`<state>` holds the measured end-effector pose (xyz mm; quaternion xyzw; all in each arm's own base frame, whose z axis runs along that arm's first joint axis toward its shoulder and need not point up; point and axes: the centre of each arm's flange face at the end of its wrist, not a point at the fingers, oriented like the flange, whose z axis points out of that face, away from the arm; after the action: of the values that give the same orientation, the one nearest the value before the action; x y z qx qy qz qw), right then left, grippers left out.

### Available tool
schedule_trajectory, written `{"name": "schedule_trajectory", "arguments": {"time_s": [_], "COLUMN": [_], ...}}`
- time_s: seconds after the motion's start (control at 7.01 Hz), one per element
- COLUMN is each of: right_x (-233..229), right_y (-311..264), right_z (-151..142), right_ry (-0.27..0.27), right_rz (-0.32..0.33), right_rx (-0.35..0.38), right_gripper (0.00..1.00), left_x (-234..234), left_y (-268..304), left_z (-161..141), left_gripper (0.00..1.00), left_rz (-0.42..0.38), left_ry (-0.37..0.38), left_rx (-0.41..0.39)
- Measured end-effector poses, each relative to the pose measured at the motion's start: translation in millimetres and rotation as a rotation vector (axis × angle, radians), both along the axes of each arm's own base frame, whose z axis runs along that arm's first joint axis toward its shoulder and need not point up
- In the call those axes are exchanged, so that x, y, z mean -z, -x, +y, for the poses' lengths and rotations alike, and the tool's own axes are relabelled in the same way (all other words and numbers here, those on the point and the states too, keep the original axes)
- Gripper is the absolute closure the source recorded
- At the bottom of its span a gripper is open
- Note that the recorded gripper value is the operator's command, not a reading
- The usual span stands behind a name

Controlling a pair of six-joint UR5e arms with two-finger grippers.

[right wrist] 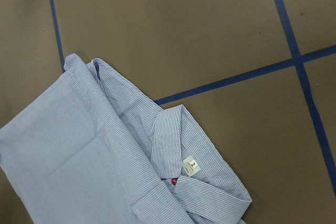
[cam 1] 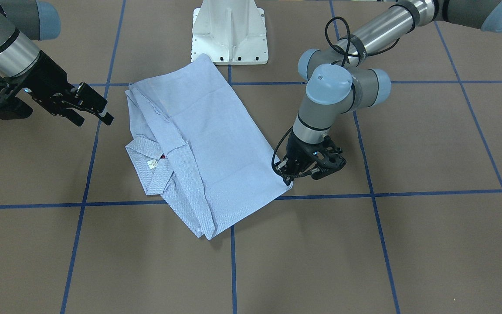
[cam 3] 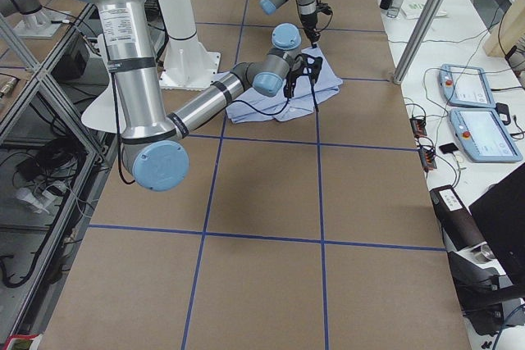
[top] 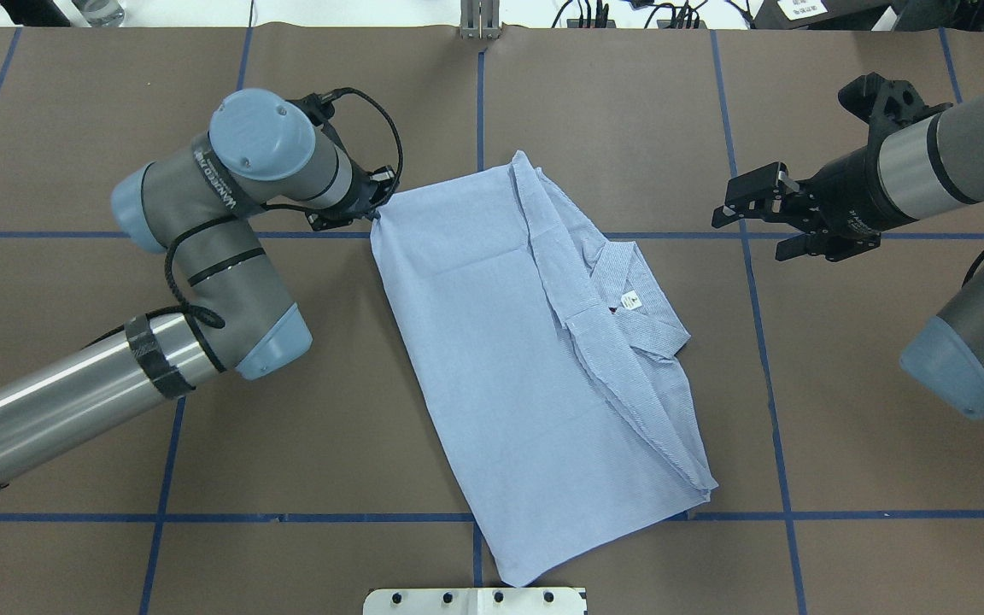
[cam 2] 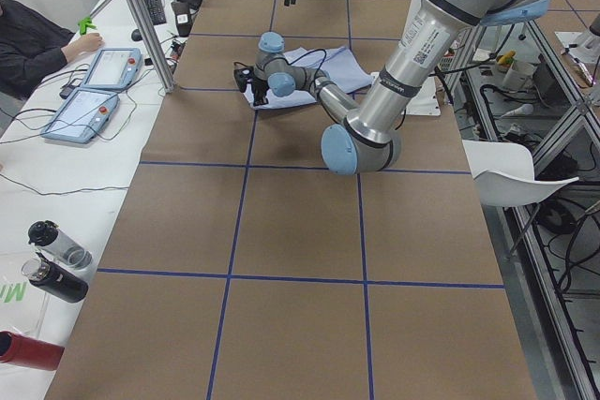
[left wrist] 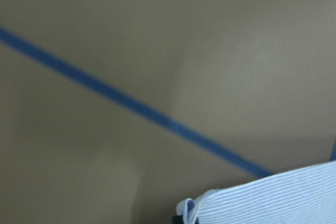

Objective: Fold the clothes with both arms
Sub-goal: 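Push the shirt's corner with the left gripper to straighten it while the right gripper withdraws, then move the right gripper down onto the collar area of the folded shirt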

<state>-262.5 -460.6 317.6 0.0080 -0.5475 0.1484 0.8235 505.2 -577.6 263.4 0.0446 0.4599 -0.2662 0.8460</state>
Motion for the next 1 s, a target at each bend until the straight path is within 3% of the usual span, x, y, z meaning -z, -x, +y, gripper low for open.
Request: {"name": "schedule_trajectory", "arguments": {"time_s": [0.57,0.86,1.0], "right_x": [0.2,0.3,-0.1], "right_y": [0.8,0.2,-0.3], "right_z": [-0.4,-1.3,-2.2], "right_ry": [-0.007,-0.020,-0.032], "right_rz": [0.000,0.005,0.010], "right_rx": [-0.001,-0.004,-0.007], "right_gripper": [0.00,0.00,0.00], "left_x": [10.3,9.1,4.8], "left_y": [-2.6,-9.3,-11.7], "left_z": [-76.6,-88.7,-91.3], "left_gripper": [1.00,1.00,0.72], "left_rz": [0.020,0.055,0.064], "left_ry": [-0.126,-0.199,-0.225], "left_rx": [0.103,0.158,0.181]}}
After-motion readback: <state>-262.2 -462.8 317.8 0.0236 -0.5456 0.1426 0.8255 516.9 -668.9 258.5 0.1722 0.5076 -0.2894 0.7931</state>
